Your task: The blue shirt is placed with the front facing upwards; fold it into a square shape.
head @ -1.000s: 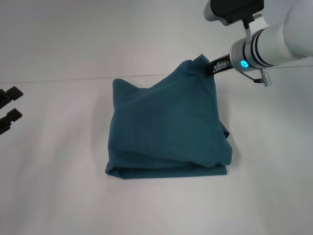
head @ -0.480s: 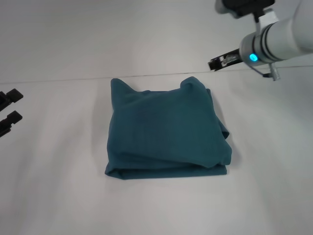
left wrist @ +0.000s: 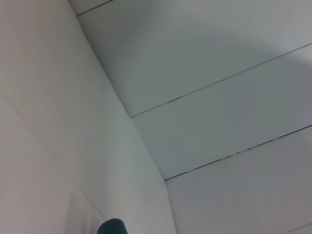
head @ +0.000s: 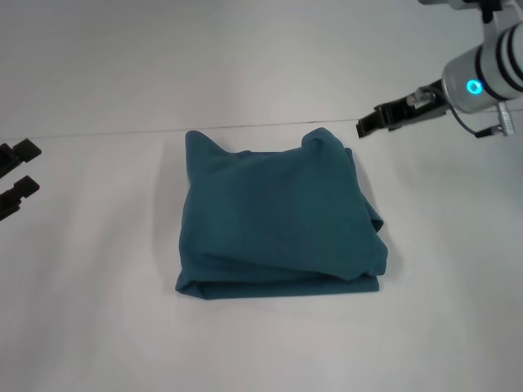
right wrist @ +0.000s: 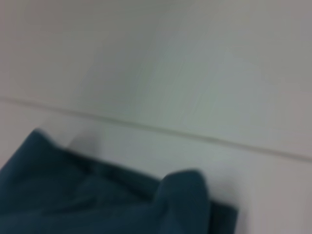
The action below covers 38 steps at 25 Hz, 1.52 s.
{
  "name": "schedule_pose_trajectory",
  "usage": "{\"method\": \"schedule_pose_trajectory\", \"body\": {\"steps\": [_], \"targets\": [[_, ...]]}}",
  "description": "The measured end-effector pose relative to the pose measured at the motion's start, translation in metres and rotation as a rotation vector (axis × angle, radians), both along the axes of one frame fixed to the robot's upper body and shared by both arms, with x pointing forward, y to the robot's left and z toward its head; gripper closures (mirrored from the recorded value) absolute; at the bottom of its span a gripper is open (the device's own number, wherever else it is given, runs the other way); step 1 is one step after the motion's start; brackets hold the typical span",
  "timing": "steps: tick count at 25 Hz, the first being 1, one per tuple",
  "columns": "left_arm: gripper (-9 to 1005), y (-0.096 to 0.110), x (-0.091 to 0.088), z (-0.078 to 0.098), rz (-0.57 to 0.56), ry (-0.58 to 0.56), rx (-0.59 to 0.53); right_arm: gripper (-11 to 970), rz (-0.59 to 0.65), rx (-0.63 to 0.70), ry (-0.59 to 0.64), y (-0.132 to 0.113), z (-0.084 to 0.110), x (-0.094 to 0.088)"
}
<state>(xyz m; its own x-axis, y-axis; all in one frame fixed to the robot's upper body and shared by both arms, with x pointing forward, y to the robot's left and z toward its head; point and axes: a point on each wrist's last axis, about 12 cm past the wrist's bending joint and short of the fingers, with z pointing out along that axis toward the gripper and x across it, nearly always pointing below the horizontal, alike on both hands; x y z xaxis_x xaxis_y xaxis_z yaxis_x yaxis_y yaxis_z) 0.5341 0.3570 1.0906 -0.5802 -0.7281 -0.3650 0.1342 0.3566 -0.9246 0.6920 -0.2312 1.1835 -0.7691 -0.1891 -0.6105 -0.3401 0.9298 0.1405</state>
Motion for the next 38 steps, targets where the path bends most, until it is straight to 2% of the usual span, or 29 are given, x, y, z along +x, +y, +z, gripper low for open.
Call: {"method": "schedule_pose_trajectory", "body": {"steps": [7,14,20,32,38], "targets": [[197,0.002,0.004,0.005,-0.003,-0.010,0.007,385,0.072,0.087,0.163,-0.005,0.004,-0.025],[197,0.000,0.005,0.006,-0.011,-0.009,0.007,396,0.091,0.128,0.324,-0.014,-0.018,-0.052],[198,-0.001,0.005,0.005,-0.014,-0.007,0.004,405,0.070,0.175,0.387,-0.025,-0.035,-0.068],[198,-0.005,0.005,0.003,-0.019,-0.007,0.003,423,0.064,0.198,0.401,-0.014,-0.055,-0.075],[198,-0.005,0.005,0.003,-0.020,-0.008,0.004,432,0.006,0.138,0.415,-0.025,-0.056,-0.073]]}}
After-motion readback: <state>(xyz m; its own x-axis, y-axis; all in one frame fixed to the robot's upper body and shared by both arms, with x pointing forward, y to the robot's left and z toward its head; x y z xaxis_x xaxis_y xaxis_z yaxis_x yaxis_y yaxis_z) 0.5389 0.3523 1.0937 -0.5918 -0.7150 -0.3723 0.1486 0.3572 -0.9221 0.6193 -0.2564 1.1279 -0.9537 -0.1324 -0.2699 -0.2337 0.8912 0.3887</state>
